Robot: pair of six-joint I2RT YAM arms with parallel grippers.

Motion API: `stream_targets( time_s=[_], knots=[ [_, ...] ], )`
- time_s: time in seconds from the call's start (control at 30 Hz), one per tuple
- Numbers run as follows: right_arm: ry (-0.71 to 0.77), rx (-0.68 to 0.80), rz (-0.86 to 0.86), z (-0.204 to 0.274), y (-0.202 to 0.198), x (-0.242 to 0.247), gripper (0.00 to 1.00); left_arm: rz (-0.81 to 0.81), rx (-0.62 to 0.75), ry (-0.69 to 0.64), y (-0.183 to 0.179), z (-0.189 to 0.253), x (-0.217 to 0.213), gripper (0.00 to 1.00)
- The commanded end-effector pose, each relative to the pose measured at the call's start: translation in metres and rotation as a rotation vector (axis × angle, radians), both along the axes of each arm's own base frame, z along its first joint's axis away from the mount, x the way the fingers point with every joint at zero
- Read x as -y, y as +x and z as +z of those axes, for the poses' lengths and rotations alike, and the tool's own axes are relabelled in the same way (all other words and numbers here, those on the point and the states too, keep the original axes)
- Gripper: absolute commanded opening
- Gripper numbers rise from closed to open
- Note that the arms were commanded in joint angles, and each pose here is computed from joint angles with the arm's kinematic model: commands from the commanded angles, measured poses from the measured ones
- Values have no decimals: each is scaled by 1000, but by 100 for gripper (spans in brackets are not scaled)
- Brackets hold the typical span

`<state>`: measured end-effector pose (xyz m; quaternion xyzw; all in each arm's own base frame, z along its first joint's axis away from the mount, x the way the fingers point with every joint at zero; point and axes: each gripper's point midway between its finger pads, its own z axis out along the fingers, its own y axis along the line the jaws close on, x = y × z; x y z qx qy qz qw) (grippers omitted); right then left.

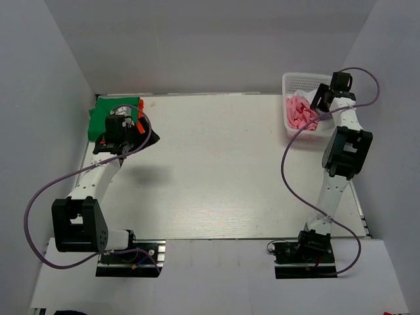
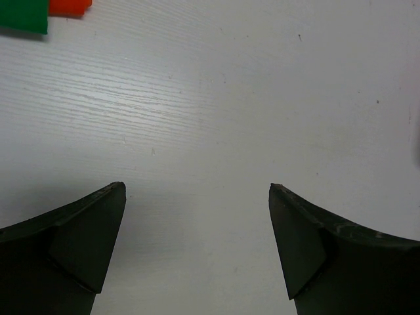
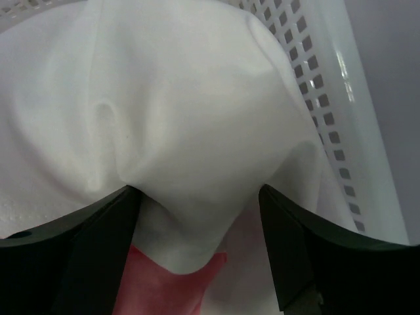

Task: Fold and stack the t-shirts
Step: Grab crumpled tshirt from bin with the right arm, then move the tshirt to the center of the board

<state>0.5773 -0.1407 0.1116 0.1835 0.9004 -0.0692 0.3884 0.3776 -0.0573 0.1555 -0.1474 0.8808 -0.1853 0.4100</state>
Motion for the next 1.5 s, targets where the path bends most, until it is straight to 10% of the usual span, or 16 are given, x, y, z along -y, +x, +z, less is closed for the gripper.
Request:
stream_targets(
  time_s=[0.0,0.17,0.3,0.57,0.77,1.03,1.23,1.47],
  knots=[
    [20,126,-1,19,26,3,77,-9,82,7,13,29,1,100],
    [90,159,1,14,32,1,45,0,91,13,12,32,-1,100],
    [142,184,38,19,34,-4,0,11,80,43,11,31,-6,100],
    [16,385,80,132,31,2,0,-14,145,37,11,53,-3,100],
    [-97,692,139,303,-11,-16,0,-39,200,20,4,71,3,100],
    [43,1033,598,458,-111,-143,0,-60,253,-13,-5,90,9,100],
    [413,1052,1298,477,-227,-282,0,-64,306,-55,-21,111,14,100],
    [537,1066,1599,483,-295,-348,0,-27,298,-95,-41,118,13,100]
  ],
)
